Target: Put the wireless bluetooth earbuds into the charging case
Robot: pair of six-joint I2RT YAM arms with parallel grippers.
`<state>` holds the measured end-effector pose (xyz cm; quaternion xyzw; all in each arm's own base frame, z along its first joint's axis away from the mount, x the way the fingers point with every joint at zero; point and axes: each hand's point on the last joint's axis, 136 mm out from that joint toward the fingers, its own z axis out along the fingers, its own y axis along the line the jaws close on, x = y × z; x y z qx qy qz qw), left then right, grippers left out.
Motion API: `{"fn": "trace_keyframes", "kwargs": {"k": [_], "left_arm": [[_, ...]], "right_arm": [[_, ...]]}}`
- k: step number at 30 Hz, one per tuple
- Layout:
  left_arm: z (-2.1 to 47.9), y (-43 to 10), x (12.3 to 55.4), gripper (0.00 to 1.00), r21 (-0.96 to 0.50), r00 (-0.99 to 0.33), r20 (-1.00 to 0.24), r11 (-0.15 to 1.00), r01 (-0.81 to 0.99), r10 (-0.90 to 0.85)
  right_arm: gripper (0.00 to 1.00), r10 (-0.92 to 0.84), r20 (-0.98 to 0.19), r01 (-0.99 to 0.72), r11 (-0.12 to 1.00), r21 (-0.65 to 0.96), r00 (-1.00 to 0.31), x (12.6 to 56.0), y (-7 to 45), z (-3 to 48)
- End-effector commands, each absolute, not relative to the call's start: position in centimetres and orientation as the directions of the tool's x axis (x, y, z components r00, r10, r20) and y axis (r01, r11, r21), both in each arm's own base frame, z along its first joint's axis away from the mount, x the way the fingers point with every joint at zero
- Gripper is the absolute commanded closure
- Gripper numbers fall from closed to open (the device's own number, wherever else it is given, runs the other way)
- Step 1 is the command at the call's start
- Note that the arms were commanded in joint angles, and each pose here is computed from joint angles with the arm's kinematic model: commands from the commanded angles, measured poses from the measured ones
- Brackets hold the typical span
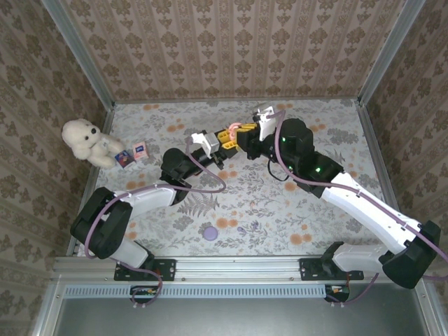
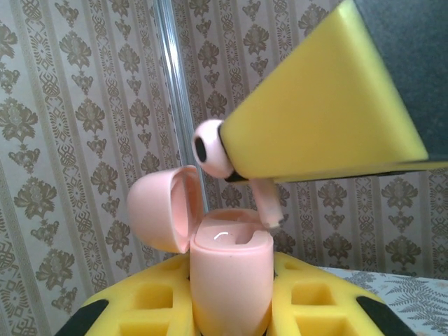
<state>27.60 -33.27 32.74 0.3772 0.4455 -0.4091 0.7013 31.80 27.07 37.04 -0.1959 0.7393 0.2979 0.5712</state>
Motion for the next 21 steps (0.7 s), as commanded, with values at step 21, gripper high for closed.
{"fn": "trace_keyframes", "kwargs": {"k": [21], "left_arm": [[34.1,-34.0,26.9,1.0,0.156,0.255,-0.929,0.341,0.927,-0.267]], "right_arm": [[0.83,0.103,-0.961,-0.62,0.745,0.246,-0.258,31.9,26.2,36.9]]}}
